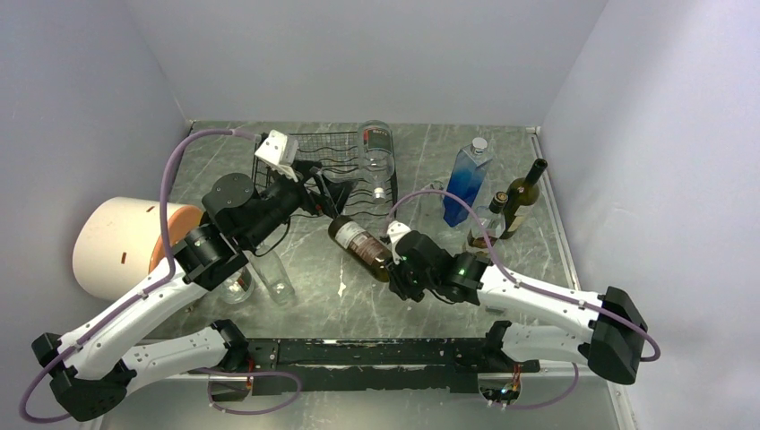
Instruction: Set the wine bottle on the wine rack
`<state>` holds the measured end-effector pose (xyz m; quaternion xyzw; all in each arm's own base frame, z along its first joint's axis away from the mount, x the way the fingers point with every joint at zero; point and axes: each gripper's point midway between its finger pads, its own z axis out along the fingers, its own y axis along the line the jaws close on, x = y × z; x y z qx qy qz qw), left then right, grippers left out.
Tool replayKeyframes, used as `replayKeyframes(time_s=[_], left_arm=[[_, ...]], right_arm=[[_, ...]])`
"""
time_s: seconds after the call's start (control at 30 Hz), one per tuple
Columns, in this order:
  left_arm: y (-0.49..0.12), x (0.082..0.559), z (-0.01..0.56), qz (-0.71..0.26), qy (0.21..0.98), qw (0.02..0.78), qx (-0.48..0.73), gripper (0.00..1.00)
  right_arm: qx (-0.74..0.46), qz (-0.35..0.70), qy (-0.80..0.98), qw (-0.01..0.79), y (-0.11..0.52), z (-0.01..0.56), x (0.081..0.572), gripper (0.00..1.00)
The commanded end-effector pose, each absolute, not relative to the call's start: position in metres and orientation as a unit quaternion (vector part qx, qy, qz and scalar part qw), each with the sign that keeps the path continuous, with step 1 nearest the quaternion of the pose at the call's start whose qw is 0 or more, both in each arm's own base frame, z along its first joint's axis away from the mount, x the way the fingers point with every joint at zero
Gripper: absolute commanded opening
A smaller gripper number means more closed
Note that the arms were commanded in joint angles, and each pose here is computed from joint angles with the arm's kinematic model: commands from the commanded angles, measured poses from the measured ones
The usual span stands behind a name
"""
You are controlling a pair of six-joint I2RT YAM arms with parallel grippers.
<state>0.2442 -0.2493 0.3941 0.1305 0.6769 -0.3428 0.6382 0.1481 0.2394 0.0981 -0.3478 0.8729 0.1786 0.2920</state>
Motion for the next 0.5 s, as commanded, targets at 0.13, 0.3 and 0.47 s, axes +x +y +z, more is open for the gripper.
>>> replayKeyframes(time_s=[0.13, 0.3, 0.47], left_arm=[[-0.242, 0.246, 0.383, -0.321, 0.692, 0.635, 0.124, 0.99], [-0.235, 0.249, 0.38, -0.303, 0.703, 0.633, 0.114, 0.99], [-0.226, 0.249, 0.379, -0.292, 0.703, 0.64, 0.104, 0.99]], right_arm=[[-0.22, 0.191, 0.851, 0.437, 0.263, 0.134, 0.207, 0.0], [-0.2, 0.168, 0.86, 0.437, 0.264, 0.125, 0.217, 0.0], [-0.19, 0.154, 0.867, 0.433, 0.268, 0.119, 0.224, 0.0]])
